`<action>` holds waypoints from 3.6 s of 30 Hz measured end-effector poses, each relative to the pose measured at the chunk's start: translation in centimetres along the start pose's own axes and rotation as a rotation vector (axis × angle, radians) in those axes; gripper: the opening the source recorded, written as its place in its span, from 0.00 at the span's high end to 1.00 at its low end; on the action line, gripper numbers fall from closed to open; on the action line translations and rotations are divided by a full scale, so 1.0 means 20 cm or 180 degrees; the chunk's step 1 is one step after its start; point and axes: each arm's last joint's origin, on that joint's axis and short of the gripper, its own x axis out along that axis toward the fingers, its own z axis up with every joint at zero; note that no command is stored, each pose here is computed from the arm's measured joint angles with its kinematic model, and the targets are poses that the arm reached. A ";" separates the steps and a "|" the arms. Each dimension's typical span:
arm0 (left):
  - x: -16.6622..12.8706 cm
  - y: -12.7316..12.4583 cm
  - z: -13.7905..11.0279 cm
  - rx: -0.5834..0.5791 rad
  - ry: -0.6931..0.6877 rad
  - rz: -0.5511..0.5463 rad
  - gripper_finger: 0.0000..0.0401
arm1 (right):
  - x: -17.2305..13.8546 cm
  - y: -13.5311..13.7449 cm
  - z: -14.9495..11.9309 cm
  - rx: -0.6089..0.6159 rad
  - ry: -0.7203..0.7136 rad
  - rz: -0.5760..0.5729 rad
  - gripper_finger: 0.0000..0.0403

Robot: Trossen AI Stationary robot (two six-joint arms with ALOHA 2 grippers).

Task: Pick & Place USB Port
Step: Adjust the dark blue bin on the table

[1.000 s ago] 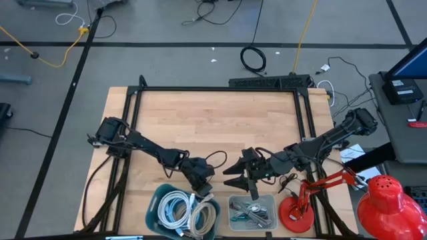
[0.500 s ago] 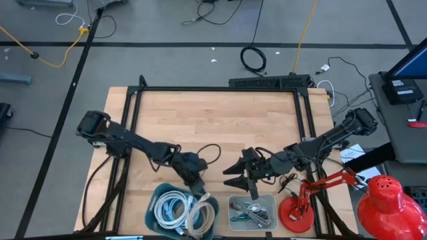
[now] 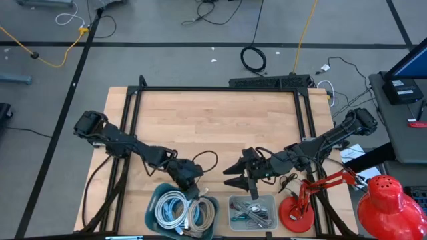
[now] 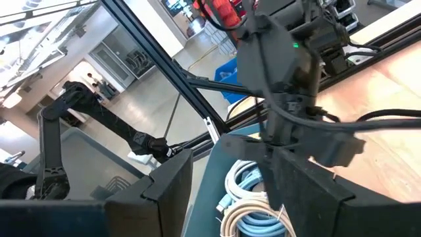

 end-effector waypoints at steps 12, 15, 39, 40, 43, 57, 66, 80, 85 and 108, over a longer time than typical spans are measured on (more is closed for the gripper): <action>0.10 -0.05 -0.27 -0.0199 0.0099 0.0338 1.00 | 0.01 -0.03 0.03 0.0032 -0.0053 -0.0064 0.50; 0.10 -0.02 -0.29 -0.0243 0.0094 0.0601 1.00 | 0.01 -0.05 0.04 0.0035 -0.0080 -0.0099 0.50; 0.35 0.23 -0.24 -0.1015 0.0528 0.0994 1.00 | 0.02 -0.08 0.05 0.0080 -0.0058 -0.0183 0.50; 0.35 0.24 -0.23 -0.1059 0.0467 0.1025 1.00 | 0.02 -0.08 0.05 0.0079 -0.0057 -0.0183 0.50; 0.33 0.25 -0.22 -0.1190 0.0426 0.1101 1.00 | 0.02 -0.07 0.05 0.0106 -0.0056 -0.0176 0.50; 0.22 0.17 -0.24 -0.1248 -0.0163 0.1202 1.00 | 0.02 -0.07 0.05 0.0127 0.0021 -0.0108 0.50; 0.00 0.04 -0.31 -0.1143 -0.0370 0.1183 1.00 | 0.02 -0.07 0.04 0.0146 0.0078 -0.0071 0.50; 0.02 -0.15 -0.30 -0.0466 -0.0897 0.0174 1.00 | 0.02 -0.07 0.04 0.0156 0.0080 -0.0075 0.50; -0.06 -0.19 -0.12 -0.0243 -0.1173 0.0315 1.00 | 0.02 -0.07 0.04 0.0152 0.0093 -0.0092 0.50; -0.12 0.25 0.16 -0.0448 -0.0127 0.1760 1.00 | -0.01 -0.05 -0.09 0.0154 0.0602 -0.0311 0.96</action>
